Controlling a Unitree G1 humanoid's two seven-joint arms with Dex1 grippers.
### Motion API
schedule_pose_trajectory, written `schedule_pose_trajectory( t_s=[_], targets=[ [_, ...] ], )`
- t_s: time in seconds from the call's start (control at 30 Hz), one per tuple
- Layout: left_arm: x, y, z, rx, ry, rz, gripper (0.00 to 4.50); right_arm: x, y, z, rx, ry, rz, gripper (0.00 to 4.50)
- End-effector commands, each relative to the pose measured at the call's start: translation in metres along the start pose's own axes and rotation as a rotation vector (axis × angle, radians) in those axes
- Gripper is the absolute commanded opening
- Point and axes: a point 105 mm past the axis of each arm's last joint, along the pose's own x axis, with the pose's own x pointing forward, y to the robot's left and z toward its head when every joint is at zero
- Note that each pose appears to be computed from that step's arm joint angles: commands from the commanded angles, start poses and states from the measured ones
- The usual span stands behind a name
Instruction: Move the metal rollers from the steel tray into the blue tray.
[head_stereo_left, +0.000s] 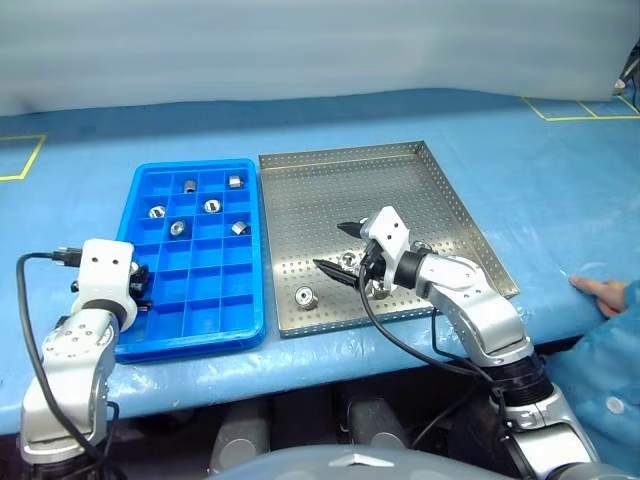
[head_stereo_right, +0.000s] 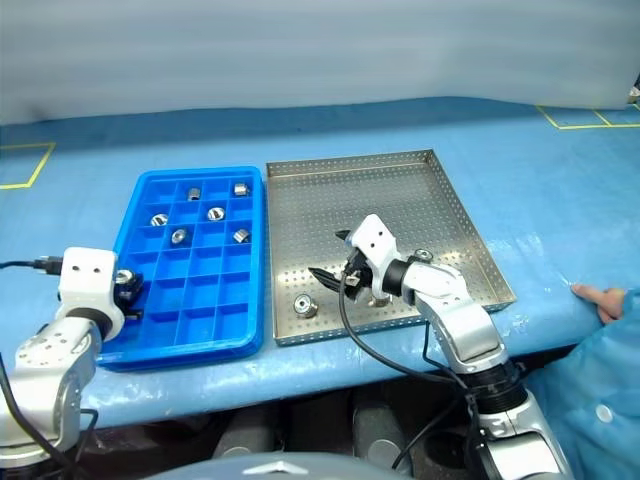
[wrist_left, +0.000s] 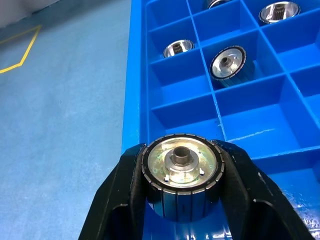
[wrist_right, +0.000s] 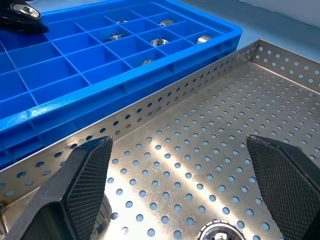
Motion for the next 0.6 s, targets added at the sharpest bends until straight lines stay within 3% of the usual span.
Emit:
schedule_pose_trajectory(
  t_s=[0.03, 0.23, 0.47, 0.6],
  targets=[
    [0.005, -0.001, 0.018, -0.011, -0.07, 0.01, 1.69, -0.001, -0.001, 0.009, -0.028, -0.027, -0.006, 4.5],
    [0.017, -0.002, 0.027, -0.02, -0.098, 0.015, 1.69, -0.001, -0.001, 0.009, -0.041, -0.02, -0.006, 4.5],
    [0.018, 0.003, 0.029, -0.054, -0.105, 0.07, 4.02, -0.003, -0.003, 0.01, -0.051, -0.02, -0.022, 4.5],
    [0.016, -0.014, 0.048, -0.107, -0.2, -0.011, 4.02, -0.003, -0.003, 0.01, -0.056, -0.019, -0.024, 4.5]
  ],
)
